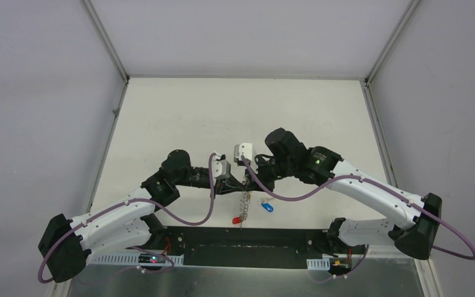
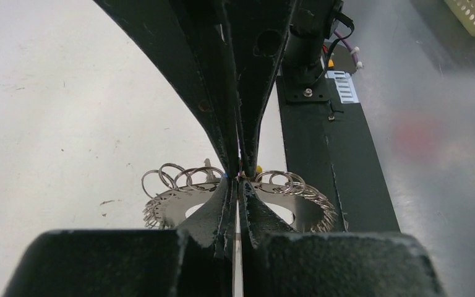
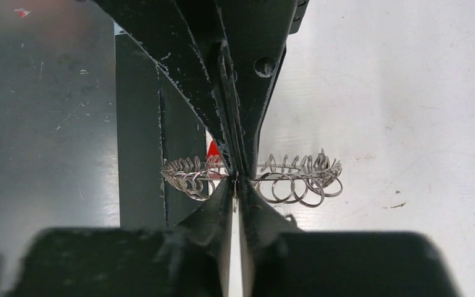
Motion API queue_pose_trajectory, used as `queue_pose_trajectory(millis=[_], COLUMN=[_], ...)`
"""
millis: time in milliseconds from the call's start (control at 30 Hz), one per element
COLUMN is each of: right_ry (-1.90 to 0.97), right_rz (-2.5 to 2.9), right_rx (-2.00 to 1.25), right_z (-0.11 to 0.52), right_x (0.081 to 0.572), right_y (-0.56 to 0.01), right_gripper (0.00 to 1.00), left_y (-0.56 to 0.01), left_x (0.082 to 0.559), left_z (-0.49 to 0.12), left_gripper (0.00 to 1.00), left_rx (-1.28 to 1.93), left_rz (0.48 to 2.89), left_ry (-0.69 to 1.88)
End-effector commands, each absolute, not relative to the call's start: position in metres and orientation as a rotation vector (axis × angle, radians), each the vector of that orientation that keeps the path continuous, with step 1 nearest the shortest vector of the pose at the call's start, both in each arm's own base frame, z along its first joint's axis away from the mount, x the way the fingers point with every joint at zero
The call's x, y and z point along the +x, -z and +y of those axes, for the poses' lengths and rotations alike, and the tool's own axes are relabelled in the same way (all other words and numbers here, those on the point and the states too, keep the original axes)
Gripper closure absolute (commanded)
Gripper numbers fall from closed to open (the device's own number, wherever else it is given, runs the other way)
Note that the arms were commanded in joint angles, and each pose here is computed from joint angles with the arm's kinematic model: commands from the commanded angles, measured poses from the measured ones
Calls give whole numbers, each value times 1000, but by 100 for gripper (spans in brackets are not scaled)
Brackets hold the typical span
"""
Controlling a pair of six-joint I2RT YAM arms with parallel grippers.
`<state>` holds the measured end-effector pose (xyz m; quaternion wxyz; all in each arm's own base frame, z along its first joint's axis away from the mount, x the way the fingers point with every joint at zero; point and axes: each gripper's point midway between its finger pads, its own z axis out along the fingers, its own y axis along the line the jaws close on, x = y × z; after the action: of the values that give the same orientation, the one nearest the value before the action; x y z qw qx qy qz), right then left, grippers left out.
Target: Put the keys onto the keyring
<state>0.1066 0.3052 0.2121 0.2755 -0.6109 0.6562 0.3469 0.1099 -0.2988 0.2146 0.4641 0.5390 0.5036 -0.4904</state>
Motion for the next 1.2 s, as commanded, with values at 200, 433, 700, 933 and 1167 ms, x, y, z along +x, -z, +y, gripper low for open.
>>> queue_pose_trajectory(millis=[200,433,700,933,1167], right_ry=[-894,-902,-1020,-1073,-1096], right_rz=[1655,1486,1284,1277,1295], right_rx=[-1472,-1350,-1301,-1335,-1352], right_z=[308,299,299,306,310], right_x=[122,120,101,95,93], right_y=[-251,-279,-306,-305,-300], right_gripper=[38,39,59,60,58], left_y=[-243,-272,-294,-304,-308], left_x=[118,113,103,99,95], left_z=[-296,-287,-285,-285,-284], left_gripper=[100,100,100,100,100], left_rx=[1181,1107,1093,1097,1088], left_rz=[1144,1022,886,825,832], left_ry=[1160,1151,1166,1168,1203])
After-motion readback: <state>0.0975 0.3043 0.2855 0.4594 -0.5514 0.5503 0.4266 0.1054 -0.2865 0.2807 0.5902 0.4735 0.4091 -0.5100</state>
